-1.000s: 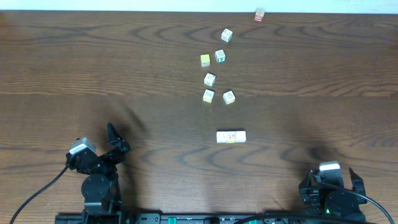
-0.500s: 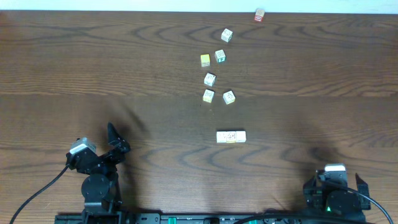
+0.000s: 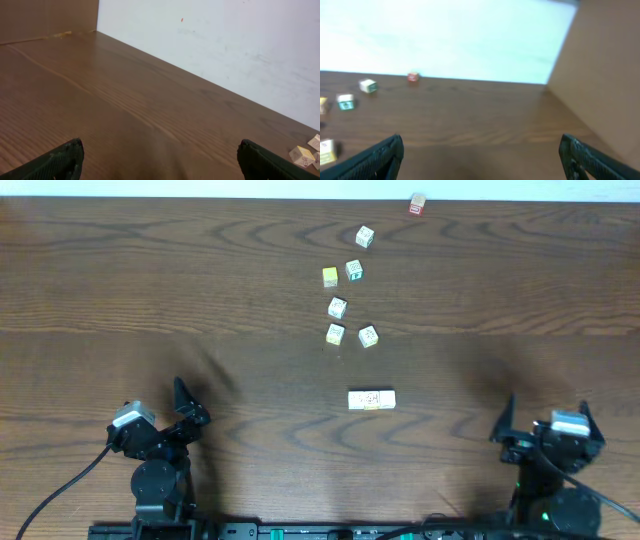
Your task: Lift 3 blocks
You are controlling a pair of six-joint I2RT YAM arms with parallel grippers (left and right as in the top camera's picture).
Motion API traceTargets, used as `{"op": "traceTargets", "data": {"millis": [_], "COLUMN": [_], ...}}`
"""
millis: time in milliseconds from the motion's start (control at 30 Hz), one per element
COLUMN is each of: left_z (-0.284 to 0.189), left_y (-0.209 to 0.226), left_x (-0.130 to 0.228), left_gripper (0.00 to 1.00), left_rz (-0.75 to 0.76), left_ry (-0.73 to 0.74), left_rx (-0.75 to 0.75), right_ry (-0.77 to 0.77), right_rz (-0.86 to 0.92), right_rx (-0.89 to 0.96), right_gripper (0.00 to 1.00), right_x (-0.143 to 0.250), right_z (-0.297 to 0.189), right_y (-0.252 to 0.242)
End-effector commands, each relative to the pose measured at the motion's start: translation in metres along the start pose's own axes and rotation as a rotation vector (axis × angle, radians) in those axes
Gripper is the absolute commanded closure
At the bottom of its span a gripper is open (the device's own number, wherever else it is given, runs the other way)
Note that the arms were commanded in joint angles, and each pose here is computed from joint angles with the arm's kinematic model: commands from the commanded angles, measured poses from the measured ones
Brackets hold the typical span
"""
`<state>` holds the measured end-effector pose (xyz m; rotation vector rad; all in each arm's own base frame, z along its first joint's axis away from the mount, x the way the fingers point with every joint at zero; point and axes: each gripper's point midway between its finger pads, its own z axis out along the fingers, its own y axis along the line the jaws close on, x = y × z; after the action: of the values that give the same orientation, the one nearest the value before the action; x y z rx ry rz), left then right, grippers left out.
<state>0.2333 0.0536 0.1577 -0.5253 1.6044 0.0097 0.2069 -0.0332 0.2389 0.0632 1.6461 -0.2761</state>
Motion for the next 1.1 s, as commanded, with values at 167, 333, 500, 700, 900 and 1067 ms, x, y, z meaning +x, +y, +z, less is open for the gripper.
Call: {"op": "traceTargets", "data": {"millis": [167, 333, 500, 700, 900, 1067], "left_z": [0.002, 0.002, 0.002, 0.002, 0.002, 0.002], "left_y": [0.005, 0.004, 0.005, 0.004, 0.005, 0.004], "left_x": [0.015, 0.015, 0.015, 0.015, 0.015, 0.015], "left_gripper": [0.02, 0.02, 0.02, 0.02, 0.02, 0.02], "left_rz": [0.029, 0.029, 0.029, 0.029, 0.029, 0.028], "left_ry": [0.033, 0.033, 0.033, 0.033, 0.033, 0.033], "left_rx": [-0.01, -0.009, -0.01, -0.009, -0.01, -0.01], "right_ry": [-0.132, -0.126, -0.053, -0.017, -0.017, -0.019], "right_rz": [0.16, 0.16, 0.142, 0.119, 0.119, 0.119], "right_rx": [-0.068, -0.06, -0.069, -0.066, -0.076, -0.083], "right_gripper": [0.05, 0.02, 0.01, 0.01, 0.01, 0.01], "right_x": [0.017, 0.045, 0.063, 0.072, 0.072, 0.072], "right_z": [0.027, 0.038, 0.039, 0.04, 0.04, 0.04], "right_y": [0.021, 0.025, 0.029, 0.028, 0.03, 0.031]}}
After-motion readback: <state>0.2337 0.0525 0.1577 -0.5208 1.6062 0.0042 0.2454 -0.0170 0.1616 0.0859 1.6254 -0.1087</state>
